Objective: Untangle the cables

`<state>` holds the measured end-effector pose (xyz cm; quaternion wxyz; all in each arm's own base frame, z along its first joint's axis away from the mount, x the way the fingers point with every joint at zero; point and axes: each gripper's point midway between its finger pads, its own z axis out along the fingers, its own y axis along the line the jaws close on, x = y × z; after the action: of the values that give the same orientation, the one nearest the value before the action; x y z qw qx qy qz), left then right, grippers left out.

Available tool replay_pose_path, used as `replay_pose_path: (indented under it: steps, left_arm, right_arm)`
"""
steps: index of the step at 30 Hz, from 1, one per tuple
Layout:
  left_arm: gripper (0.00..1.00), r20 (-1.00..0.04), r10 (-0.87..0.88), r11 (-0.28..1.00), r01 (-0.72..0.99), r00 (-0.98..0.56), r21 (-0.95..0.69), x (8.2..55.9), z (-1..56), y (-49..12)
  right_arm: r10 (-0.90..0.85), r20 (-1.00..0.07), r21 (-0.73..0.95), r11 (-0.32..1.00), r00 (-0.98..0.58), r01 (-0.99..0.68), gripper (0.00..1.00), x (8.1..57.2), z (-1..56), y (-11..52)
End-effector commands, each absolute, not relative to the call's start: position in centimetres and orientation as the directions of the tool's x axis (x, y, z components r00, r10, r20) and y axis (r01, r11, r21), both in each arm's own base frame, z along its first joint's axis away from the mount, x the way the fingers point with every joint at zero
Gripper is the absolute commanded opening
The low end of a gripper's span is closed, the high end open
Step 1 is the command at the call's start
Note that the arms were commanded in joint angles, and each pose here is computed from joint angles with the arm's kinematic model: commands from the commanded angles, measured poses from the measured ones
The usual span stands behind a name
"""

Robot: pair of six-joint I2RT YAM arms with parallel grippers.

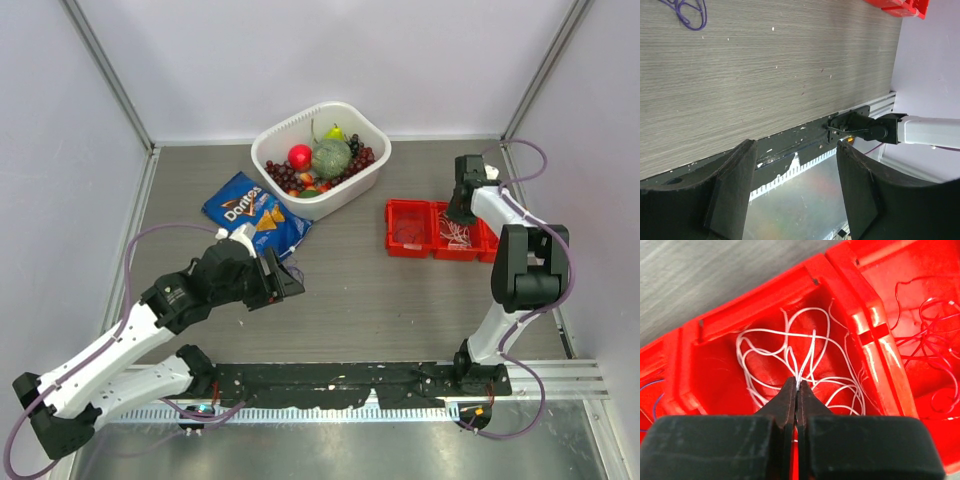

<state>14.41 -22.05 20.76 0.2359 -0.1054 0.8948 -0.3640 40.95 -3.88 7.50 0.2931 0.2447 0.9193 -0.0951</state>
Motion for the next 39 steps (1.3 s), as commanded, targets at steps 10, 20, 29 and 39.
replay_pose_path:
  steps: [10,20,29,39]
  left_arm:
    - [0.7,-0.431,-0.282,0.722,0.106,-0.857,-0.684,16.2,23.5,-23.6]
    - [0.71,-0.429,-0.293,0.711,0.105,-0.855,-0.696,16.2,23.5,-23.5]
    - [0.71,-0.393,-0.312,0.676,0.088,-0.865,-0.732,15.3,23.2,-23.6]
    - [0.71,-0.344,-0.372,0.627,0.039,-0.862,-0.778,14.3,22.4,-22.8]
  right_arm:
    - [0.559,-0.454,0.24,0.827,-0.694,0.508,0.01,40.7,7.2,-1.2]
    - [0.494,-0.527,0.17,0.858,-0.691,0.484,0.33,39.9,11.5,-2.7]
    - [0.453,-0.597,0.158,0.876,-0.662,0.457,0.43,37.6,15.4,-3.0]
    - [0.176,-0.694,0.242,0.97,-0.698,0.004,0.51,32.8,18.3,12.5]
